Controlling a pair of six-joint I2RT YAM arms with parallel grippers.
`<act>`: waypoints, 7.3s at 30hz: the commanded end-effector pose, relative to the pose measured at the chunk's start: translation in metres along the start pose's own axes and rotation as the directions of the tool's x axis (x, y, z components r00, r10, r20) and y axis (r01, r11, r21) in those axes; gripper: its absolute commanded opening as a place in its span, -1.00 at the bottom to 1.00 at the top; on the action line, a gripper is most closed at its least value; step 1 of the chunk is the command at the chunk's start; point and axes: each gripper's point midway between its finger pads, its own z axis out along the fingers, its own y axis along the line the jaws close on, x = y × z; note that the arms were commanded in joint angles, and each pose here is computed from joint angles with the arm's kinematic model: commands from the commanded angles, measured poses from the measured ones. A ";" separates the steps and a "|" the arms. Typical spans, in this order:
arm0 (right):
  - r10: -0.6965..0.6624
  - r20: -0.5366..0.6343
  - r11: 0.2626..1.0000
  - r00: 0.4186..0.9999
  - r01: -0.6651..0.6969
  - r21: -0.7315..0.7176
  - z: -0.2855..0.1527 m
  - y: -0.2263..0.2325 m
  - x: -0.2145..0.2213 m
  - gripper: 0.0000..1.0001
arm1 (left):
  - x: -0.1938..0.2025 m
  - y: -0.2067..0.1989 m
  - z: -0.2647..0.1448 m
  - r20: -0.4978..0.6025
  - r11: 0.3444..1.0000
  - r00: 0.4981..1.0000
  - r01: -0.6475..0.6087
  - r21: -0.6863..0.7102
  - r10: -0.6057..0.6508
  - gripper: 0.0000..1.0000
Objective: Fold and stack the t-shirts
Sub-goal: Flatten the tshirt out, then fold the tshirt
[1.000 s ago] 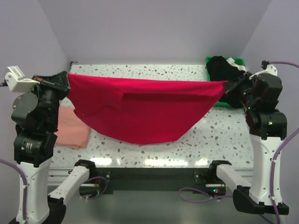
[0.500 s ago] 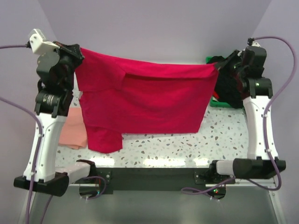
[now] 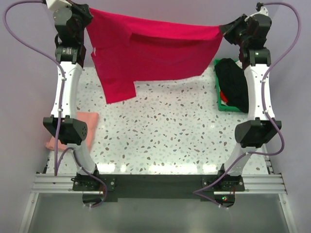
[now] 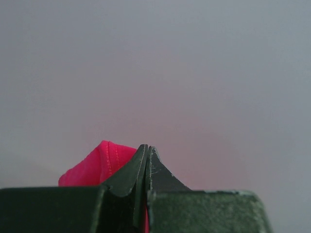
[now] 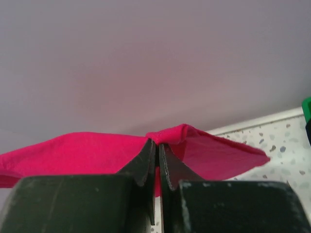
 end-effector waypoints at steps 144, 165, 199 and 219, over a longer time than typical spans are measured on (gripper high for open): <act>0.344 -0.522 0.753 0.780 0.103 0.650 -0.240 -0.274 0.374 -0.83 | 0.313 0.309 -0.439 -0.608 0.700 0.730 -0.257 -0.666 -0.311 -1.00; 0.271 -0.513 0.842 0.814 0.059 0.537 -0.214 -0.234 0.334 -1.00 | 0.281 0.294 -0.433 -0.578 0.654 0.756 -0.272 -0.706 -0.309 0.15; 0.288 -0.585 0.868 0.758 0.051 0.493 -0.204 -0.236 0.357 -1.00 | 0.307 0.306 -0.472 -0.600 0.558 0.712 -0.348 -0.753 -0.365 -0.10; 0.265 -0.573 0.874 0.776 0.057 0.482 -0.207 -0.229 0.345 -1.00 | 0.265 0.268 -0.428 -0.570 0.681 0.775 -0.263 -0.684 -0.273 -1.00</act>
